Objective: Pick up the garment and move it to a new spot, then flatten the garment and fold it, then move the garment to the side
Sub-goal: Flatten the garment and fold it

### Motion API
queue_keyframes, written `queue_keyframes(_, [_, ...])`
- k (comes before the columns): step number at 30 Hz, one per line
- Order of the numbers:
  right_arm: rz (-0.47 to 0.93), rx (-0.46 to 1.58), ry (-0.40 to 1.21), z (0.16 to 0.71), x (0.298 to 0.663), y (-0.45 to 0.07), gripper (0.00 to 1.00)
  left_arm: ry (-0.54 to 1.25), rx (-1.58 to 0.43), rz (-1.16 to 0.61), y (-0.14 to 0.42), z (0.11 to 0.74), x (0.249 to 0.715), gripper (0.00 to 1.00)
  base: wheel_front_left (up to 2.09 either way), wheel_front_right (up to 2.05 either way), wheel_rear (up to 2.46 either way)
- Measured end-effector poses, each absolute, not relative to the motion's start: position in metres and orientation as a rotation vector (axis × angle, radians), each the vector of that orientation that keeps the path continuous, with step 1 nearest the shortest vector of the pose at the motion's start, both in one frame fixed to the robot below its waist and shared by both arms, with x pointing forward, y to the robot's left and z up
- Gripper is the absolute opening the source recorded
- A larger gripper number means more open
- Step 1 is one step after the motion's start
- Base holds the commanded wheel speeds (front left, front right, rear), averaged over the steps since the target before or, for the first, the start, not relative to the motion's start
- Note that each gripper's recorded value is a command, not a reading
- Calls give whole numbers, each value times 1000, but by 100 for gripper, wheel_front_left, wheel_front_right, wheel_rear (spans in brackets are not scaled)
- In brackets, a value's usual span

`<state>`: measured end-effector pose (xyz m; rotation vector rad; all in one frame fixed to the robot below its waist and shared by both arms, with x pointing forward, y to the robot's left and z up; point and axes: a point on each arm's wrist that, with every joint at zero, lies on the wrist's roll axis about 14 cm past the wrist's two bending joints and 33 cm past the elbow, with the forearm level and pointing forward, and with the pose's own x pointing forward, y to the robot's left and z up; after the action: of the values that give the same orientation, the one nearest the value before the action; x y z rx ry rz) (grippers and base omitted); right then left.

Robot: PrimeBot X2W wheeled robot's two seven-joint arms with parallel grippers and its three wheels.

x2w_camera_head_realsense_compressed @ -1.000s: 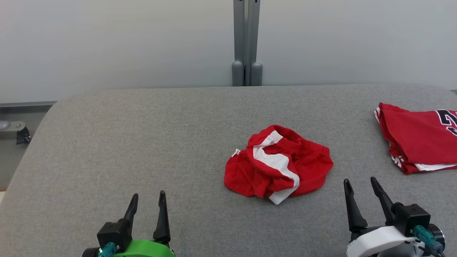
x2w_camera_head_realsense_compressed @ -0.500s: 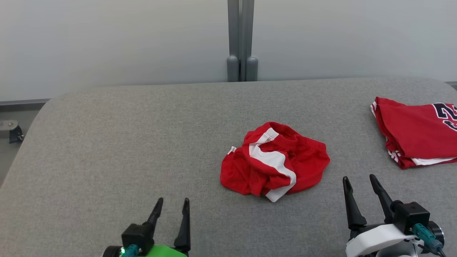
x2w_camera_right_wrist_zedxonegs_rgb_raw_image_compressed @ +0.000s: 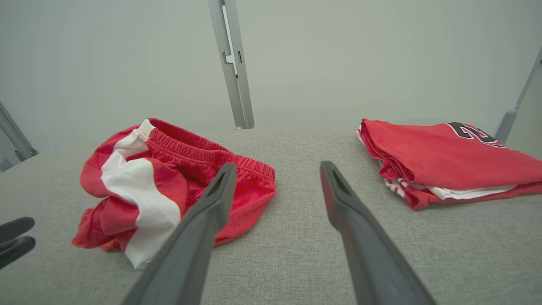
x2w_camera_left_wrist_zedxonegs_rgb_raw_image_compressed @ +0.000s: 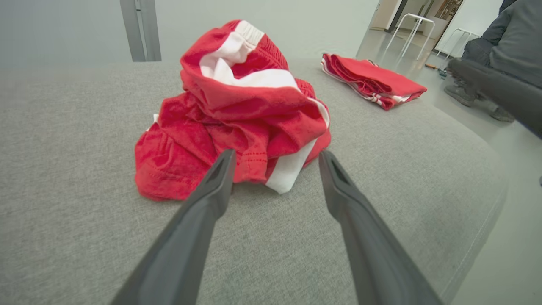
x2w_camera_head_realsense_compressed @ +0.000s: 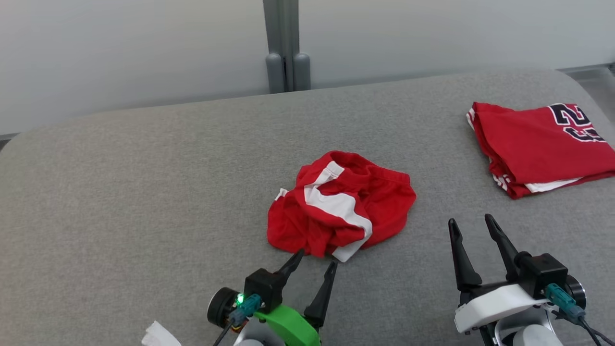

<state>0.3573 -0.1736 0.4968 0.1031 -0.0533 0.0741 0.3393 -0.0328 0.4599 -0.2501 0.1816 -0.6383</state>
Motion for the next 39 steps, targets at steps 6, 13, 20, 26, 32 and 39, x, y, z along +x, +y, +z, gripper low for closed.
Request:
queue_keyframes(6, [19, 100, -51, 496, 357, -191, 100, 288, -220, -644, -44, 432, 357, 100, 0, 0, 0])
queue_keyframes(13, [-51, 100, -22, 486, 347, -212, 100, 333, -231, -647, -52, 420, 369, 0, 0, 0, 0])
queue_keyframes(20, [-52, 115, -25, 487, 341, -212, 100, 210, -249, -627, -48, 454, 374, 0, 0, 0, 0])
queue_keyframes(26, [-12, 132, -48, 493, 341, -199, 100, 12, -246, -566, -18, 508, 373, 0, 0, 0, 0])
queue_keyframes(32, [32, 146, -80, 504, 344, -186, 100, -130, -202, -505, 19, 549, 365, 0, 0, 0, 0])
queue_keyframes(39, [71, 150, -96, 509, 347, -174, 100, 29, -119, -377, 79, 521, 379, 0, 0, 0, 0])
